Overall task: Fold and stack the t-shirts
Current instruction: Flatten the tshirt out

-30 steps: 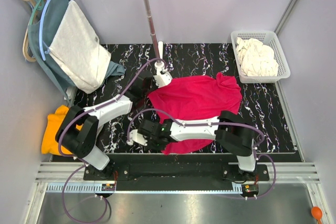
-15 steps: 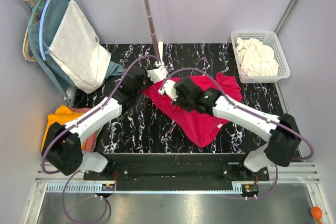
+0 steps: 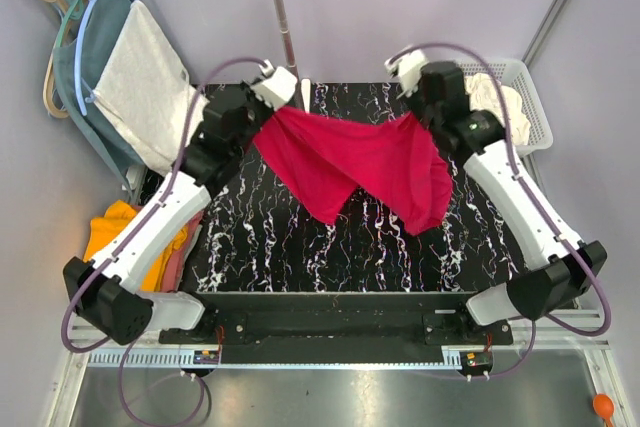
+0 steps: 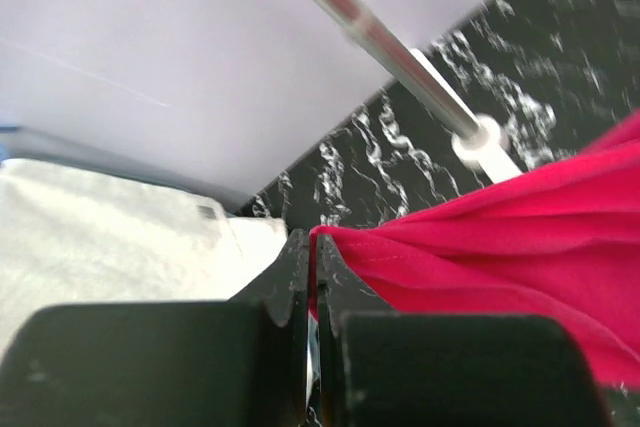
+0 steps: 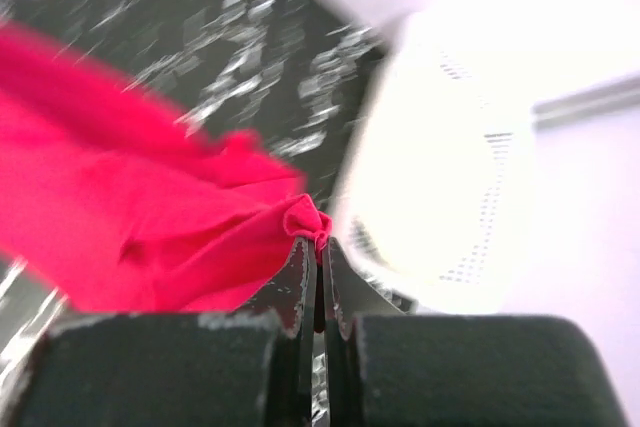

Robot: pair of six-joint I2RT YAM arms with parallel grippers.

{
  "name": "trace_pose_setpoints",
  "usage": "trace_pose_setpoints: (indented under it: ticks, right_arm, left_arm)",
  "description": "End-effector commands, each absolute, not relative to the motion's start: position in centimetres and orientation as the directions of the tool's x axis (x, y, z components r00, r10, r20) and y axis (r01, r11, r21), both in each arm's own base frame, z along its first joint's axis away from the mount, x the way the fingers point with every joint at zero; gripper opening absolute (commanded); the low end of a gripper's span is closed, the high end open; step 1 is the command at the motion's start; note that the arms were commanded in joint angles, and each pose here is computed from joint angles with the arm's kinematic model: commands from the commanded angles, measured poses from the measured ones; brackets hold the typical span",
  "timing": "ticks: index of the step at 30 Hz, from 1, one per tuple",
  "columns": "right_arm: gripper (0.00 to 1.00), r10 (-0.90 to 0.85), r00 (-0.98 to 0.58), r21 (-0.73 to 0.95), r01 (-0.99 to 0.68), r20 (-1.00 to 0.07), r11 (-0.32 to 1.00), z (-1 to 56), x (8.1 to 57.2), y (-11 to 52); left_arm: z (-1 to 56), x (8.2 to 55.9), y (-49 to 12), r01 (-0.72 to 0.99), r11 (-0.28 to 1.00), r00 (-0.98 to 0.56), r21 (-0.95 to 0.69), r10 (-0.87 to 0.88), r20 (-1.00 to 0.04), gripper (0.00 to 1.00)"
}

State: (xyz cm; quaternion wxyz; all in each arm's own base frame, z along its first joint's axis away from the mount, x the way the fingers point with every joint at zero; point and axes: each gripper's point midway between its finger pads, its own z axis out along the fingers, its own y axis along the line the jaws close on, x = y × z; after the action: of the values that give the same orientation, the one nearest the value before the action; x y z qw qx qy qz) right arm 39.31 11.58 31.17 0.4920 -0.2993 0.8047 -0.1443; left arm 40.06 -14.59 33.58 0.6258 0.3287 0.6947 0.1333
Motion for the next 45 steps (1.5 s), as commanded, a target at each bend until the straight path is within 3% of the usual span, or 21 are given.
trace_pose_setpoints:
  ticks: [1, 7, 11, 17, 28, 36, 40, 45]
  right_arm:
    - [0.0, -0.564, -0.276, -0.56, -0.104, -0.778, 0.822, 39.5, 42.4, 6.9]
    - [0.0, -0.564, -0.178, -0.579, 0.042, -0.806, 0.814, 47.0, 44.4, 4.0]
    - [0.0, -0.586, -0.122, -0.596, 0.087, -0.801, 0.798, 50.6, 44.5, 3.7]
    - [0.0, -0.577, -0.062, -0.58, 0.094, -0.814, 0.809, 54.1, 42.9, 3.7]
    - [0.0, -0.61, -0.129, -0.596, -0.129, -0.782, 0.792, 51.2, 35.2, 3.7]
    - [0.0, -0.568, -0.019, -0.568, -0.024, -0.823, 0.823, 56.6, 27.6, 1.0]
    - [0.0, -0.564, 0.002, -0.563, 0.051, -0.826, 0.825, 58.6, 26.7, -0.2]
    - [0.0, -0.585, -0.012, -0.575, 0.195, -0.811, 0.794, 60.8, 29.4, -1.5]
  left_arm:
    - [43.7, 39.6, -13.2, 0.137, 0.863, 0.114, 0.487, 0.474, -0.873, 0.0]
    - [52.2, 39.9, -12.2, 0.014, 0.885, 0.213, 0.465, 0.452, -0.866, 0.0]
    - [53.9, 40.3, -12.1, -0.012, 0.871, 0.221, 0.492, 0.482, -0.848, 0.0]
    - [53.7, 39.5, -11.6, -0.009, 0.855, 0.21, 0.519, 0.509, -0.835, 0.0]
    - [48.1, 32.2, -8.2, 0.062, 0.766, 0.171, 0.639, 0.623, -0.763, 0.0]
    - [48.2, 27.6, -5.2, 0.035, 0.765, 0.174, 0.643, 0.629, -0.758, 0.0]
    - [49.5, 27.9, -4.3, -0.023, 0.787, 0.162, 0.617, 0.611, -0.775, 0.0]
    - [52.0, 30.5, -3.9, -0.146, 0.8, 0.171, 0.582, 0.6, -0.782, 0.0]
